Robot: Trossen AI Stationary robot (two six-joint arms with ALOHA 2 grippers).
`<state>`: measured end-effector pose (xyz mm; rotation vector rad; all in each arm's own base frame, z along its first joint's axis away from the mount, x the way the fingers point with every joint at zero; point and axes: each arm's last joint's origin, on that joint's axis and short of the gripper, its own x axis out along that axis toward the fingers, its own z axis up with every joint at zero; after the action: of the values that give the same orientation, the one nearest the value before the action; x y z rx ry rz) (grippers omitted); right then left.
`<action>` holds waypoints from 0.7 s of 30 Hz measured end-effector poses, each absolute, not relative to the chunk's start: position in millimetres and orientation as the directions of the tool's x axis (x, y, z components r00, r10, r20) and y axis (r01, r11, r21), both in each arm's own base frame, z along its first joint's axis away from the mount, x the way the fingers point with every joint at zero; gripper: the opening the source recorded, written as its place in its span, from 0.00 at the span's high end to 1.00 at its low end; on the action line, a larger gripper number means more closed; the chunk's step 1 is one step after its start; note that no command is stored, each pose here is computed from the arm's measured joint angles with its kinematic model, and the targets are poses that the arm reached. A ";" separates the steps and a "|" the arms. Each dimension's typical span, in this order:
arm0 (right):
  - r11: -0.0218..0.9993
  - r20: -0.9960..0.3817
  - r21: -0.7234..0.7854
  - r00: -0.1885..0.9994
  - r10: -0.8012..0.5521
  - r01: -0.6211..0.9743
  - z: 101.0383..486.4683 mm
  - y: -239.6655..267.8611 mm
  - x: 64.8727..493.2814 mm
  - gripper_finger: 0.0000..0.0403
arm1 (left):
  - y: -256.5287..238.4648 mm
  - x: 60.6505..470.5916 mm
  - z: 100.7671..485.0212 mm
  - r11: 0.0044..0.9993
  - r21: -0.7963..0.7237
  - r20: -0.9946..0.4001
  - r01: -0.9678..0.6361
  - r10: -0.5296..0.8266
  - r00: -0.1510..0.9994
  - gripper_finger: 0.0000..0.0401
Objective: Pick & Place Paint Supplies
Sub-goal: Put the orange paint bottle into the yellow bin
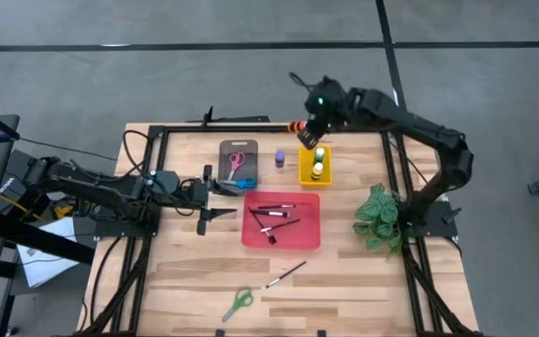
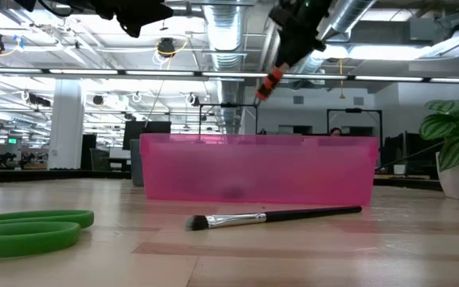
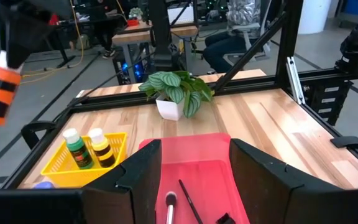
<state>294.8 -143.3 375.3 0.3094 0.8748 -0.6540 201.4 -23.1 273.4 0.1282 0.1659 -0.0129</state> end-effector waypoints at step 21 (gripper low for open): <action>0.787 -0.978 -0.109 0.077 -0.195 0.608 327.8 -223.2 350.5 0.73 | -23.1 201.4 272.6 0.993 0.119 -0.173 0.023 -0.002 0.985 0.55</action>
<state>350.5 -223.2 327.8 0.3695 1.3698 -0.6222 201.4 -23.1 272.6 0.1206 0.1735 -0.0123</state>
